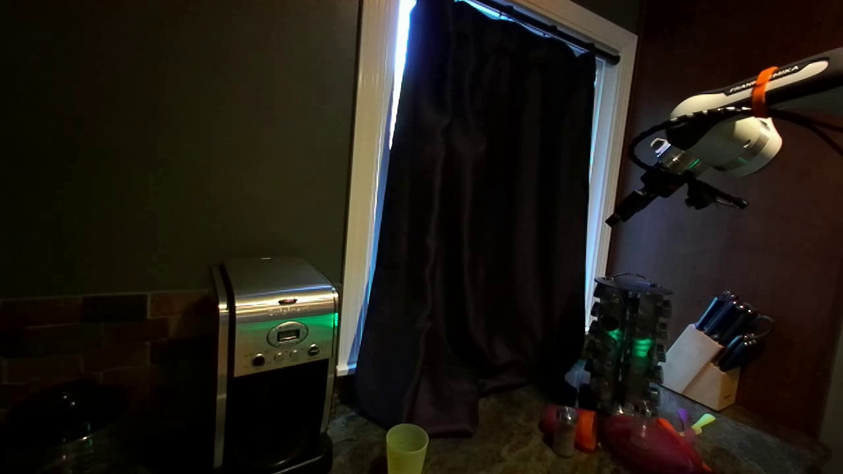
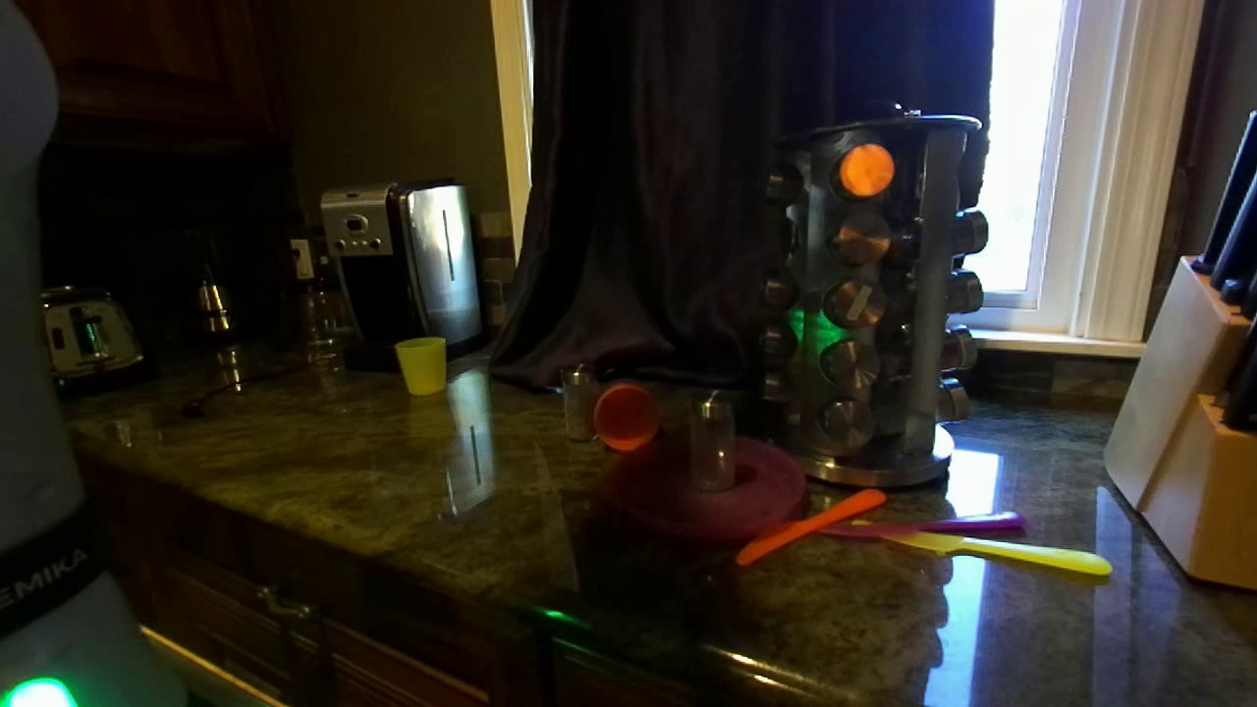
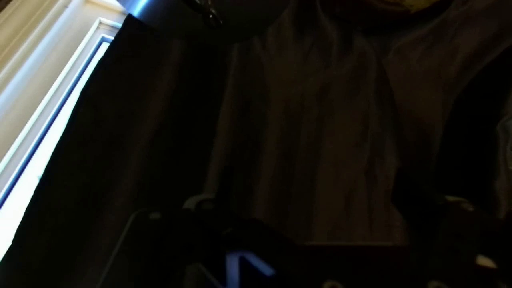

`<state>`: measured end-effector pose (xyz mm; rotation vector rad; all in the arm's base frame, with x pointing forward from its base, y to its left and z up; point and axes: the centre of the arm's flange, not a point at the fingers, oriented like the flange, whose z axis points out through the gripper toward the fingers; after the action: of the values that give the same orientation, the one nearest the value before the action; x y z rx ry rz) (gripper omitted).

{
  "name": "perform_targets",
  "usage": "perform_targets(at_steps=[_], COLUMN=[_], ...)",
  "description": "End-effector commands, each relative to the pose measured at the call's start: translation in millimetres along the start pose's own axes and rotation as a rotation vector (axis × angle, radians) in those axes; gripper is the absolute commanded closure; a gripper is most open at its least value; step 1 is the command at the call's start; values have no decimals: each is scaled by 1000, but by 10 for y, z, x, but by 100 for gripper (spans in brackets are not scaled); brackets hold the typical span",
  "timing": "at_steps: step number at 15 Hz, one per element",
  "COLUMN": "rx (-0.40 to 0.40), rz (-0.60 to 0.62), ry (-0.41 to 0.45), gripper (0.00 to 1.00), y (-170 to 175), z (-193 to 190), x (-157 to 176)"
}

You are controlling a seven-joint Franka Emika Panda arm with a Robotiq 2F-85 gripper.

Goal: Open the curtain.

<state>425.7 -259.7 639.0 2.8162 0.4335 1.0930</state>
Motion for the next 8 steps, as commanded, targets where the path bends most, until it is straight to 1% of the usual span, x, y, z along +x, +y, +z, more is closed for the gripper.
perform_targets(at_steps=[1,2,4,8], rx=[-86,-107,-135,-150], rz=[24,26,28,-8], ry=[39,49,58,124], gripper=[0,0,0,0], y=[521,720,977,1430], z=[-48,-109,-163,-139], x=[204,248,304,451])
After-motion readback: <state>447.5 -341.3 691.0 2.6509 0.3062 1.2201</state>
